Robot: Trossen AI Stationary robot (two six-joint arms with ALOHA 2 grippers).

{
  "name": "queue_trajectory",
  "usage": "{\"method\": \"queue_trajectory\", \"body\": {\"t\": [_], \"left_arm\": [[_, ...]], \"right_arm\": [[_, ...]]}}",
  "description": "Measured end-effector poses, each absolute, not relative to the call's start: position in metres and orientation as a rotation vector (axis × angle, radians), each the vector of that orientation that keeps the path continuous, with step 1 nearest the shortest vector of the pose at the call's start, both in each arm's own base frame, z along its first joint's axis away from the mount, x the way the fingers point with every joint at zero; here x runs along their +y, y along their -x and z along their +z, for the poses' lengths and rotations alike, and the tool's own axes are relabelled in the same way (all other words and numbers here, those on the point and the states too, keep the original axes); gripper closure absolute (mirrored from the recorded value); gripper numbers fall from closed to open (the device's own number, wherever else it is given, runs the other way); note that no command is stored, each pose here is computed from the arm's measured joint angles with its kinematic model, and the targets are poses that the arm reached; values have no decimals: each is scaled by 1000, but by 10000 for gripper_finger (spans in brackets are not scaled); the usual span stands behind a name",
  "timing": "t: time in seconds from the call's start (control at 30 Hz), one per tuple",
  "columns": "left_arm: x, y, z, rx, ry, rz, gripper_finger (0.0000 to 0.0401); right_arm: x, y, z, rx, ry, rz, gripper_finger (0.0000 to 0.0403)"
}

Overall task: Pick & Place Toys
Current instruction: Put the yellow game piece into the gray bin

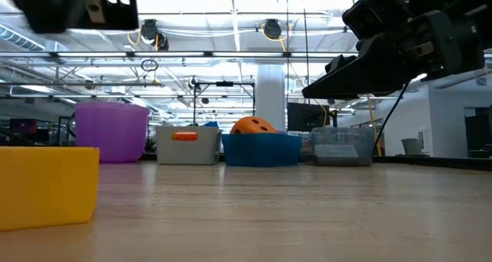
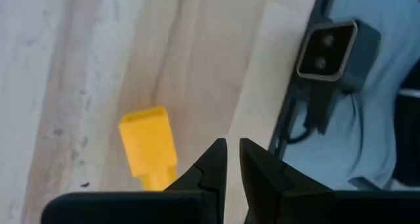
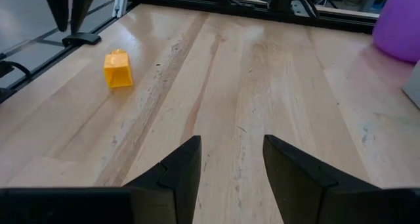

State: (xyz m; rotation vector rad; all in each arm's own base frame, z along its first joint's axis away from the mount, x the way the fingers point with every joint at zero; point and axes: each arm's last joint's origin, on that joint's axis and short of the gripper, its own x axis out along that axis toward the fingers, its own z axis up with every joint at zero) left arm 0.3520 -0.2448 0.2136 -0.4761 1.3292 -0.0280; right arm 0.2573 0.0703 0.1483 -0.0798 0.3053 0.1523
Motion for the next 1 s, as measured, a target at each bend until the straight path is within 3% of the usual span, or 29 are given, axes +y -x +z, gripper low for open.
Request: {"method": "queue_trajectory", "body": {"t": [0.37, 0.7, 1.0], "left_arm": [[-239, -354, 205, 1356, 507, 14, 343], [-231, -342, 179, 1464, 528, 97, 211], [-230, -344, 179, 1446, 540, 84, 104]], "right_arm": [[70, -257, 148, 306, 77, 152, 248], [70, -257, 148, 308, 76, 152, 248], [70, -257, 148, 308, 76, 152, 248]]}}
